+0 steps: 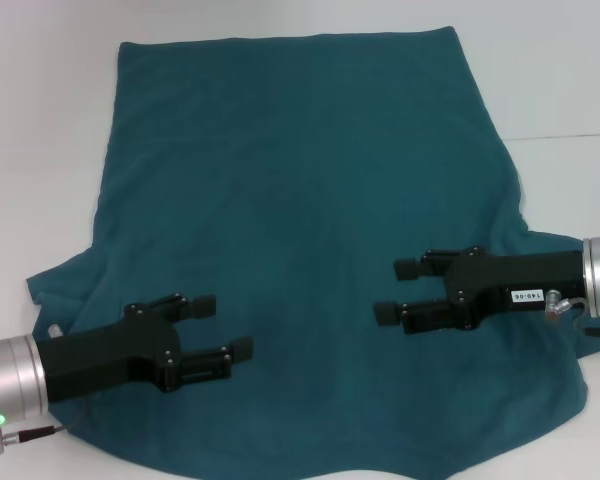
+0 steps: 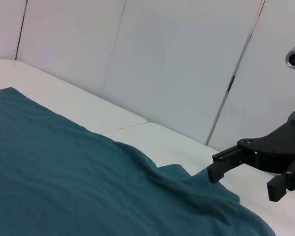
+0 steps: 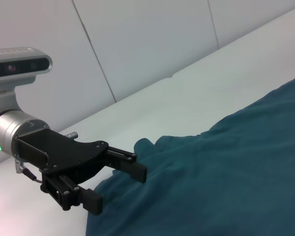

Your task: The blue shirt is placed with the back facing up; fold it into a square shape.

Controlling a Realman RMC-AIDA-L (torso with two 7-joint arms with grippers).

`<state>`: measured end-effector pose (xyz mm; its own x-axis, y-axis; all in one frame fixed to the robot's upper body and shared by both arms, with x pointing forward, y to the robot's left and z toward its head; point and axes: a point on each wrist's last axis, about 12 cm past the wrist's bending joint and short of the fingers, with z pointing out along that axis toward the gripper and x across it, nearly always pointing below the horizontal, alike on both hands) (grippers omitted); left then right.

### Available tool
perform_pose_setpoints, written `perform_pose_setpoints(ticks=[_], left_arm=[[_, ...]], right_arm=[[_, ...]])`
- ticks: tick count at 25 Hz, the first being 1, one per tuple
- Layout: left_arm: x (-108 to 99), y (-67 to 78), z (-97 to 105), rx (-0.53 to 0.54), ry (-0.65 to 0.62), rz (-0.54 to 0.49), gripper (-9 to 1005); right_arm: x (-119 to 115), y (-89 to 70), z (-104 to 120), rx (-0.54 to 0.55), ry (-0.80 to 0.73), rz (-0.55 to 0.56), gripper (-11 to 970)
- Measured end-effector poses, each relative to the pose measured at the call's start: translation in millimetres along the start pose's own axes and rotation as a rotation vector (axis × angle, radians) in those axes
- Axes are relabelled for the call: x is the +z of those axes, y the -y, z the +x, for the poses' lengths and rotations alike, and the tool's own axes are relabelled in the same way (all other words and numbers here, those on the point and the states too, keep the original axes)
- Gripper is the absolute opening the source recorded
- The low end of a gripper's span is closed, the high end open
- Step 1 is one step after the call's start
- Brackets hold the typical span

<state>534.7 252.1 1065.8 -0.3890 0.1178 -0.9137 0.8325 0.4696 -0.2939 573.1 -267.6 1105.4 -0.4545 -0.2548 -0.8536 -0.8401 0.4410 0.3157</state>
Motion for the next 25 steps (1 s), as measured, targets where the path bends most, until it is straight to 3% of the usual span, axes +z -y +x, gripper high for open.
perform_pose_setpoints(ticks=[13, 17, 25], left_arm=[[-1, -0.4, 1, -0.004, 0.001, -0.005, 878], [-8, -6.5, 1, -0.031, 0.043, -0.068, 877], [-19, -24.6, 4, -0.203, 0.103, -0.247, 877]], right_arm=[[0, -0.1, 0, 0.000, 0.000, -0.001, 924], [-1, 0.2, 1, 0.006, 0.011, 0.005, 924], [-2, 0.6, 0, 0.021, 0.026, 0.011, 924]])
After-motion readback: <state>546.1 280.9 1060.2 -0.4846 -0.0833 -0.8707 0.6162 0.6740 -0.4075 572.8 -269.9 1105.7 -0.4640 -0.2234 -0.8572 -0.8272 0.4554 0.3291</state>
